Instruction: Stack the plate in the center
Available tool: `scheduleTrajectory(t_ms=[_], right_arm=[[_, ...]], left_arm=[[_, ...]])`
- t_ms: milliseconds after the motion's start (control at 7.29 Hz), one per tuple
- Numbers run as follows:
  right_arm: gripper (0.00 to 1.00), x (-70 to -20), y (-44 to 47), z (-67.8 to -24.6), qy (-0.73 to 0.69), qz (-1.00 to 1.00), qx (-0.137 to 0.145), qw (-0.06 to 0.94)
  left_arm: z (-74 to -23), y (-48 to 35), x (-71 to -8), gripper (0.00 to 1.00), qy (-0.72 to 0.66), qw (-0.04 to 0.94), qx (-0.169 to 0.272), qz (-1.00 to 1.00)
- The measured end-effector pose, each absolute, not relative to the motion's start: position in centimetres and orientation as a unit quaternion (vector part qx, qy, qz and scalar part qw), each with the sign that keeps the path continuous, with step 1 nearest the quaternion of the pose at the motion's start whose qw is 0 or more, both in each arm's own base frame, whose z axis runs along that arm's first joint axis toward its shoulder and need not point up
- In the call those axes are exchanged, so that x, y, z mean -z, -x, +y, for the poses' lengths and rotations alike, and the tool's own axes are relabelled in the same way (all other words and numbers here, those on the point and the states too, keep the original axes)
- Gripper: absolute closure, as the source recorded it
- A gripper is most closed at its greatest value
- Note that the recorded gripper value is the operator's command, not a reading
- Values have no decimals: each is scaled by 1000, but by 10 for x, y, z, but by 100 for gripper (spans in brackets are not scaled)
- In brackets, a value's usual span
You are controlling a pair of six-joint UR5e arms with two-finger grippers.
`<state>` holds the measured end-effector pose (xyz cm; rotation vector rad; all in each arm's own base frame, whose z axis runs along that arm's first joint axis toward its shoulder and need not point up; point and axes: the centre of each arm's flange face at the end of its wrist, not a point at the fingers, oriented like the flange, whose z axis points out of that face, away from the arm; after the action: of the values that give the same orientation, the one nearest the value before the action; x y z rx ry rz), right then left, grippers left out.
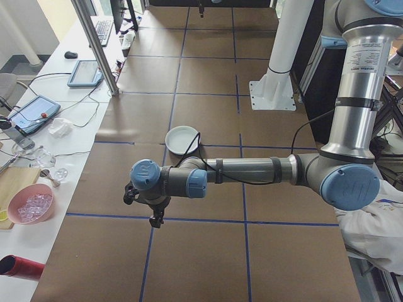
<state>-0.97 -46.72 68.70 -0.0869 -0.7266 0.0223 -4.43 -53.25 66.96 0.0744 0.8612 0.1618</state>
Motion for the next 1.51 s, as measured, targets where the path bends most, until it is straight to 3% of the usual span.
scheduleTrajectory(t_ms=[1235, 1510], right_arm=[[0, -687, 9, -467, 42, -355, -11, 934], [0, -687, 9, -467, 42, -355, -11, 934]], left_arm=[[-522, 48, -680, 0, -27, 905, -69, 419], [-517, 69, -680, 0, -29, 908, -41, 417]])
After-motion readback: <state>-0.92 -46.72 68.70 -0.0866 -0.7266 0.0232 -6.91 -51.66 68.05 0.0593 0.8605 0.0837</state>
